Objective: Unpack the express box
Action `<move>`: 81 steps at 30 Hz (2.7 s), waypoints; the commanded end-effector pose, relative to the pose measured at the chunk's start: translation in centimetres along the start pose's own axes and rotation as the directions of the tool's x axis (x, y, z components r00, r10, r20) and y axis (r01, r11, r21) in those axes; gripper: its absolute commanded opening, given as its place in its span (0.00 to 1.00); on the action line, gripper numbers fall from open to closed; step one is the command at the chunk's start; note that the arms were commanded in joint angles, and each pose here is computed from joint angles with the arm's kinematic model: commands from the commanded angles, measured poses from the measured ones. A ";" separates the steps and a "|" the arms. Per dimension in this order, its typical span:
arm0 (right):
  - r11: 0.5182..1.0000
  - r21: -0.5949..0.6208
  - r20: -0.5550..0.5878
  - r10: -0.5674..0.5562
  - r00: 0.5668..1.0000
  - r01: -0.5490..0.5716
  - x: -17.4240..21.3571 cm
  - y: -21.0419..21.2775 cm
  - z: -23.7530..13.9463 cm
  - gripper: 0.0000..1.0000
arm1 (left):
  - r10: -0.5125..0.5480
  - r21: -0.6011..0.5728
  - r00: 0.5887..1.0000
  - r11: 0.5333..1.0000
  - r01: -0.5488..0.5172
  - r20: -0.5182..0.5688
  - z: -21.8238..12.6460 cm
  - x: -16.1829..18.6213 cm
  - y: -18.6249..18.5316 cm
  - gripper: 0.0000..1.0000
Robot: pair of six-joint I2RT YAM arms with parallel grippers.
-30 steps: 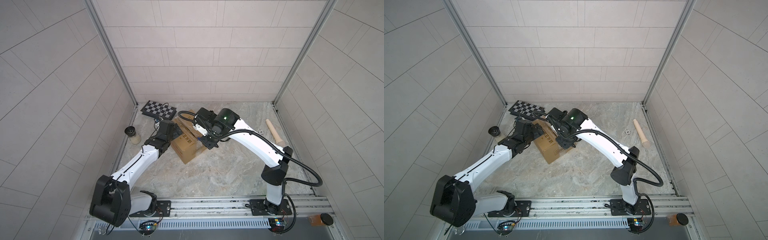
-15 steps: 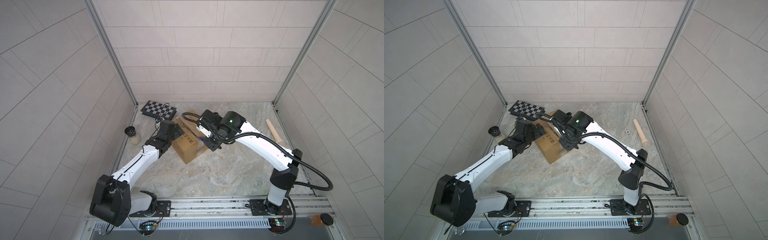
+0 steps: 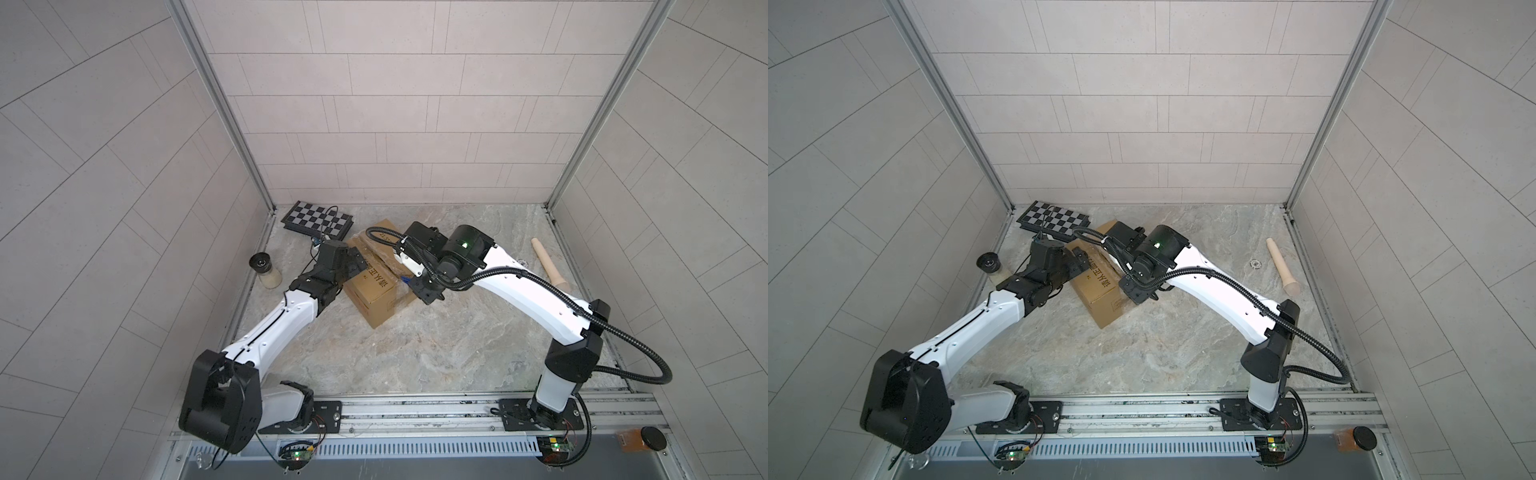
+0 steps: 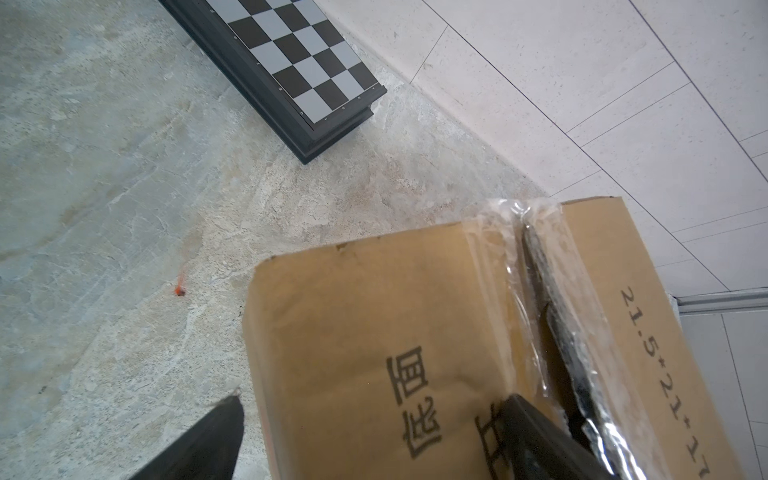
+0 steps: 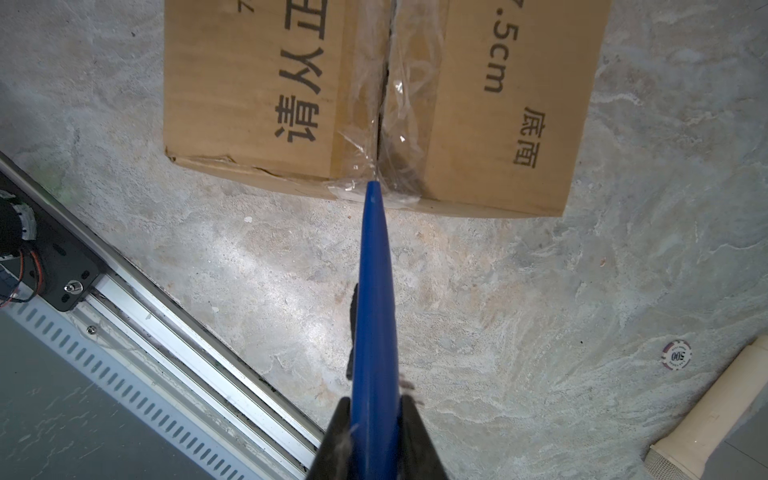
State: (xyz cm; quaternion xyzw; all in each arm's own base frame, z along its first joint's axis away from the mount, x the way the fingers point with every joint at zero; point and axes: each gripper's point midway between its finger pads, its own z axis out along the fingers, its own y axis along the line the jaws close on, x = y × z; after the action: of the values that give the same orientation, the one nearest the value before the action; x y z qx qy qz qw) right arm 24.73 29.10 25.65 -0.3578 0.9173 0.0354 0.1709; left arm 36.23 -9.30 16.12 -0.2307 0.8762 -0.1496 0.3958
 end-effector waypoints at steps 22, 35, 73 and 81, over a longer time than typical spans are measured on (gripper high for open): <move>0.980 -0.010 0.032 -0.199 0.979 0.200 -3.0 -0.1 1.3 0.00 | 0.231 -0.043 0.963 0.970 -0.239 -0.141 -4.0 0.5 1.2 1.00; 0.992 0.105 -0.019 -0.069 0.997 0.071 -0.3 -2.9 -1.9 0.00 | 0.176 -0.301 0.962 0.924 -0.234 -0.207 -1.7 2.9 7.1 1.00; 0.927 -0.078 0.288 0.373 0.882 -0.367 2.5 -10.8 0.7 0.00 | 0.157 0.289 0.986 0.948 -0.133 -0.060 -7.4 1.6 -2.7 1.00; 0.918 -0.195 0.308 0.390 0.868 -0.344 0.5 -9.3 2.2 0.00 | 0.077 0.354 0.994 0.934 -0.046 -0.074 -5.0 2.2 -3.8 1.00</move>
State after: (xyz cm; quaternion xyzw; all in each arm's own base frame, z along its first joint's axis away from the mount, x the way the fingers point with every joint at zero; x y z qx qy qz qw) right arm 30.89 20.88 23.45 -0.1754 0.9305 0.1529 0.2828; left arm 30.78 -12.37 17.63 -0.1227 0.8836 -0.2632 0.3673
